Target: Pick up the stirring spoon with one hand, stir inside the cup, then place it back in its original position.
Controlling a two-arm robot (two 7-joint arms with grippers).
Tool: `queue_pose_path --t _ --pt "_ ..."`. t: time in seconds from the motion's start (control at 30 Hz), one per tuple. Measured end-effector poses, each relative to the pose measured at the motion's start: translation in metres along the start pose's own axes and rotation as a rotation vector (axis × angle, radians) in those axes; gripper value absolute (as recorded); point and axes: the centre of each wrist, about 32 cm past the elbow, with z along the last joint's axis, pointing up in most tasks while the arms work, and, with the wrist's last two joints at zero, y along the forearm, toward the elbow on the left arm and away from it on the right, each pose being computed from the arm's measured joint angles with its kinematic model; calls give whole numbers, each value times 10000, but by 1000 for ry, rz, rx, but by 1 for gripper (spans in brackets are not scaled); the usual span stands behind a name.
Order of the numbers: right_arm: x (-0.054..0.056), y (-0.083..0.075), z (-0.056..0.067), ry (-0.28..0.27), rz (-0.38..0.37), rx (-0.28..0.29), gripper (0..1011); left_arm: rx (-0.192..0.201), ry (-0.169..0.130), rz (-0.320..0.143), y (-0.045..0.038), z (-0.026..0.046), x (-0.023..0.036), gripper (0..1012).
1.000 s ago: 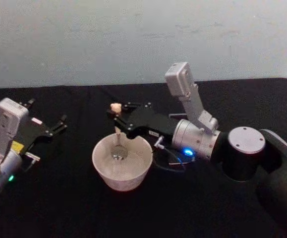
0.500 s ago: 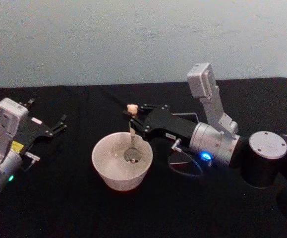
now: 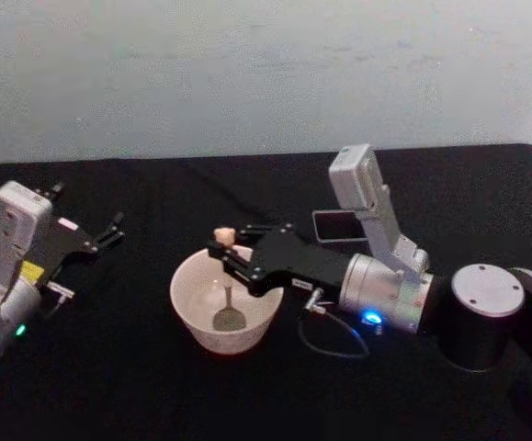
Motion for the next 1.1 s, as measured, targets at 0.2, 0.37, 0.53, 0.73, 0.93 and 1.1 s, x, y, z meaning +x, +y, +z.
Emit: queue_pose_path --t 0.2,0.37,0.53,0.73,0.93,1.1 --pt "-11 133 12 5 17 -1 216 0 0 0 0 0 0 1001" --pt "40 243 39 11 0 6 216 0 0 0 0 0 0 1001" --pt "98 333 64 17 -34 15 216 0 0 0 0 0 0 1001" --pt "178 353 101 13 -77 26 216 0 0 0 0 0 0 1001" --pt "226 259 113 11 -98 27 216 0 0 0 0 0 0 1001" --pt "225 125 106 6 -100 19 216 0 0 0 0 0 0 1001"
